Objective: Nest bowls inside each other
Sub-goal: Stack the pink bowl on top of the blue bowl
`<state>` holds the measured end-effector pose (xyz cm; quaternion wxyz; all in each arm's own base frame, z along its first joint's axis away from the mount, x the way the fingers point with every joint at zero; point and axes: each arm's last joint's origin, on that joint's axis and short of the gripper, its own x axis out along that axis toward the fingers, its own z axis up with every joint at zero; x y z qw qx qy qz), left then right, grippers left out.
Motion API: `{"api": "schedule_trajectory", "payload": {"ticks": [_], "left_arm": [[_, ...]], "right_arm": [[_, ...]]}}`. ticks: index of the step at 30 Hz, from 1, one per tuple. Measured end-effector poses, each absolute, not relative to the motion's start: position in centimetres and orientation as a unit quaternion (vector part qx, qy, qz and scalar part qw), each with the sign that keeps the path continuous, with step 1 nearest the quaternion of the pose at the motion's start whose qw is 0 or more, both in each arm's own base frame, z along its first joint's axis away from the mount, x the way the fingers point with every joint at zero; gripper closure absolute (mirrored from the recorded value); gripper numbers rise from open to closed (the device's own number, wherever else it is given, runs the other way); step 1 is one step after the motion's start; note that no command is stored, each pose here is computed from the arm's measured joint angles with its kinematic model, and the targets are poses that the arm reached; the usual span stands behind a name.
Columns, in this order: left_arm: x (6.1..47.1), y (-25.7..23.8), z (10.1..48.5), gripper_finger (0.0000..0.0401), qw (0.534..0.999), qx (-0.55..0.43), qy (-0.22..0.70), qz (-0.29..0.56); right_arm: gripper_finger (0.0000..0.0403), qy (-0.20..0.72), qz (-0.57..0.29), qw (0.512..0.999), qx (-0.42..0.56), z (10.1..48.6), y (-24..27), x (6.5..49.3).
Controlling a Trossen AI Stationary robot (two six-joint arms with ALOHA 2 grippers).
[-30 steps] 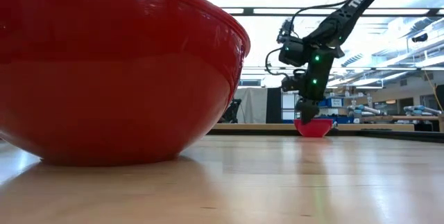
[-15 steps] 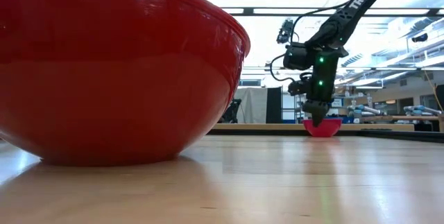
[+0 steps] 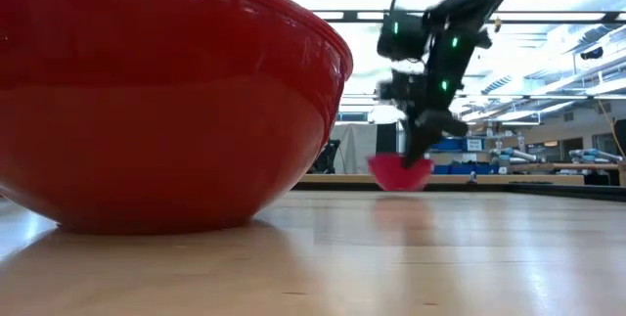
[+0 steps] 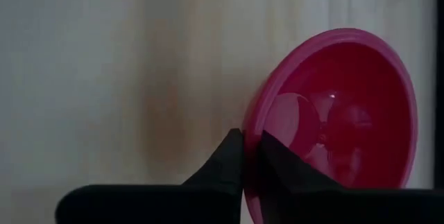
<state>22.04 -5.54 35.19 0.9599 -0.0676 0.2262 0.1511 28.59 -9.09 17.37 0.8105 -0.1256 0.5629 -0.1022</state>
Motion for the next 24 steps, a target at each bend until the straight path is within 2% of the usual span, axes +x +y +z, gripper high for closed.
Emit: {"api": "schedule_trajectory", "payload": {"ticks": [5,10,14,17,24], "left_arm": [[22.0,-5.5,35.2,0.0193,0.96,-0.067,0.227,0.15],[21.6,-5.5,35.5,0.0193,0.964,-0.063,0.227,0.125],[20.8,-5.4,35.9,0.0193,0.966,-0.044,0.233,0.1],[20.6,-5.5,36.0,0.0193,0.969,-0.025,0.228,0.092],[21.1,-5.6,34.7,0.0193,0.972,-0.004,0.217,0.086]], "right_arm": [[0.0368,0.475,-0.005,0.844,-0.25,19.4,-3.2,30.5],[0.0369,0.371,0.03,0.866,-0.334,21.7,1.4,31.3],[0.0368,0.25,0.114,0.91,-0.31,23.5,4.1,32.0],[0.0368,0.186,0.171,0.922,-0.295,23.9,5.5,32.6],[0.0367,0.184,0.234,0.908,-0.294,23.4,9.1,36.3]]}}
